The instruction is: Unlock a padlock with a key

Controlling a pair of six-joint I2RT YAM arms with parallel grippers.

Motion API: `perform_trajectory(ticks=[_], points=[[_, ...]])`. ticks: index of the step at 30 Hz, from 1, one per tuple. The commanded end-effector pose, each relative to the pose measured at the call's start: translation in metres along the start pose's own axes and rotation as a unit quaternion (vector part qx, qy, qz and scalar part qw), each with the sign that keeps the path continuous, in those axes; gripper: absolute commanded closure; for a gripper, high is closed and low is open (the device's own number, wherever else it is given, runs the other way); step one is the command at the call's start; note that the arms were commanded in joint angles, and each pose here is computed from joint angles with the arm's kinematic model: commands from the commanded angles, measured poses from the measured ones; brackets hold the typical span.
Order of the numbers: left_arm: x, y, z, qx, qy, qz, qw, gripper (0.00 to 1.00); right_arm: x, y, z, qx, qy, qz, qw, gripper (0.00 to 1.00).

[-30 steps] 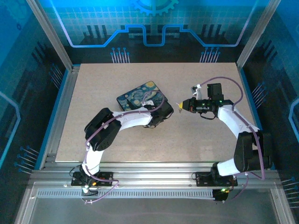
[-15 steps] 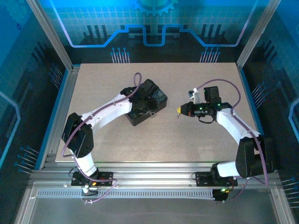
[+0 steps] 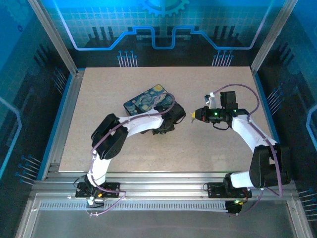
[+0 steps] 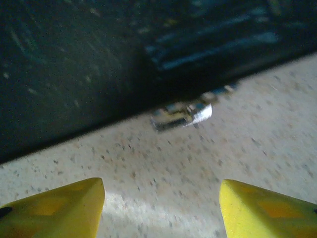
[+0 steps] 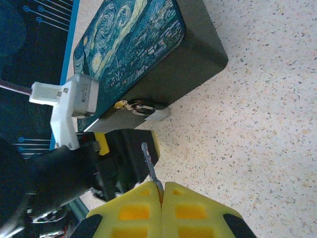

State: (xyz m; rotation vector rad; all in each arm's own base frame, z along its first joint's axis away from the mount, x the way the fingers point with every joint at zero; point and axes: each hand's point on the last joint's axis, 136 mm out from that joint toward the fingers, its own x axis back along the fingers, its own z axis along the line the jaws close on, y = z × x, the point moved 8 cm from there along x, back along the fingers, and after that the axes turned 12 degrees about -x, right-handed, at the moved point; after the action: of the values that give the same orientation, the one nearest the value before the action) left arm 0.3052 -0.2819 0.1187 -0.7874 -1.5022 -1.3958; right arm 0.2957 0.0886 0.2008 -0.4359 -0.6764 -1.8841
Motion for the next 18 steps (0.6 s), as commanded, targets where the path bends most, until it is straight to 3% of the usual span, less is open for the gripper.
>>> perform_trajectory(ticks=[1, 9, 18], points=[[-0.004, 0.013, 0.001, 0.048, 0.048, -0.068, 0.995, 0.36, 0.009, 0.002, 0.004, 0.003, 0.001, -0.005, 1.000, 1.00], [-0.024, 0.019, -0.010, 0.067, 0.043, -0.110, 0.991, 0.38, 0.010, 0.005, 0.005, 0.008, 0.003, 0.003, 1.000, 1.00], [-0.036, 0.027, -0.025, 0.086, 0.041, -0.121, 0.988, 0.46, 0.008, 0.003, 0.004, 0.011, 0.007, 0.014, 1.000, 1.00]])
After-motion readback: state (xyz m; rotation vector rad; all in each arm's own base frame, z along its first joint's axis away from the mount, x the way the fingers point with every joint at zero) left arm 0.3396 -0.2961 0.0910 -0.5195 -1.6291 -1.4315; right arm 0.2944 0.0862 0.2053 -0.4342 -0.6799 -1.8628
